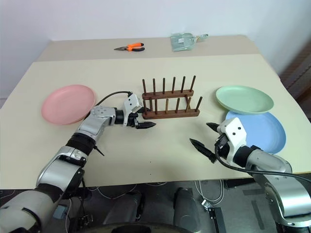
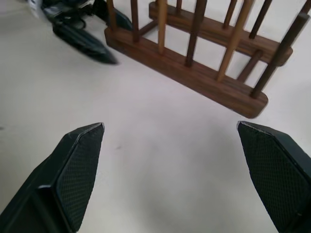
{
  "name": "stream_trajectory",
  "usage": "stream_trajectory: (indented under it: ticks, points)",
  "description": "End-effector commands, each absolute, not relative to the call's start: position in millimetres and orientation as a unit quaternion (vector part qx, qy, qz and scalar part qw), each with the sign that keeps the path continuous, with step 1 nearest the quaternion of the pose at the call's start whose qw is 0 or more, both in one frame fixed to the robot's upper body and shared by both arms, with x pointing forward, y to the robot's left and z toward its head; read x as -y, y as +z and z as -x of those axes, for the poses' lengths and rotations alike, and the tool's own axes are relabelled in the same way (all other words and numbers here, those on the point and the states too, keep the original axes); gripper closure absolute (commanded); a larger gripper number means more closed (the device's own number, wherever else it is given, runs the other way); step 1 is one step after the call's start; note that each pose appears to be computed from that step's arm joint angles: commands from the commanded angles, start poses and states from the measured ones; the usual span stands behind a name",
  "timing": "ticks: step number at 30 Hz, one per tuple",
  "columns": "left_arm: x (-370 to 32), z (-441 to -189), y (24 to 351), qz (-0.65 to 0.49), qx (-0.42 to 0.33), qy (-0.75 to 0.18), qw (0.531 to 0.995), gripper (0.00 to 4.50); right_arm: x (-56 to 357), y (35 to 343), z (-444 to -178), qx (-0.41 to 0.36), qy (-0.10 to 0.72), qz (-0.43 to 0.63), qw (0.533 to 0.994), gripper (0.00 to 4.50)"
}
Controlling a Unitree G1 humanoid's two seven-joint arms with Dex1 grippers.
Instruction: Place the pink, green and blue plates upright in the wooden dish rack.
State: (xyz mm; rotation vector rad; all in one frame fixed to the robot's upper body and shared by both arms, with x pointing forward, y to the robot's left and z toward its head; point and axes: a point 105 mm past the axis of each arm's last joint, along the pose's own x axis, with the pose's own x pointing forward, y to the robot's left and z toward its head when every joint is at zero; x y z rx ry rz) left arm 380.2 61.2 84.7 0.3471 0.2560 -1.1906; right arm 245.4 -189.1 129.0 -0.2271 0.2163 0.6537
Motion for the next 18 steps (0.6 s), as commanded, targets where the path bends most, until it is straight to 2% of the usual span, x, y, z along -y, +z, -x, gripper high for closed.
stream_trajectory:
  ticks: [1,3,8,13,17,18]
  points:
    - [-63.5,-368.8,69.3,-0.183,-0.134,-0.576,0.786,2.82,185.5,144.7,-242.8,-0.082,0.317,0.121,0.937,0.0]
    - [-65.7,-361.2,70.5,-0.205,-0.121,-0.591,0.771,3.71,187.3,145.3,-241.5,-0.089,0.318,0.125,0.936,0.0]
    - [-74.2,-335.0,72.1,-0.246,-0.113,-0.628,0.73,3.71,197.5,145.2,-238.0,-0.118,0.324,0.135,0.929,0.0]
    - [-75.6,-317.8,81.8,-0.21,-0.108,-0.638,0.733,3.71,207.0,141.4,-237.9,-0.138,0.321,0.146,0.926,0.0]
    - [-86.5,-325.0,75.6,-0.222,-0.13,-0.602,0.756,1.79,215.6,129.8,-237.2,-0.163,0.316,0.163,0.921,0.0]
    - [-92.9,-329.0,75.1,-0.223,-0.139,-0.585,0.767,1.26,216.1,128.3,-236.8,-0.165,0.317,0.163,0.92,0.26]
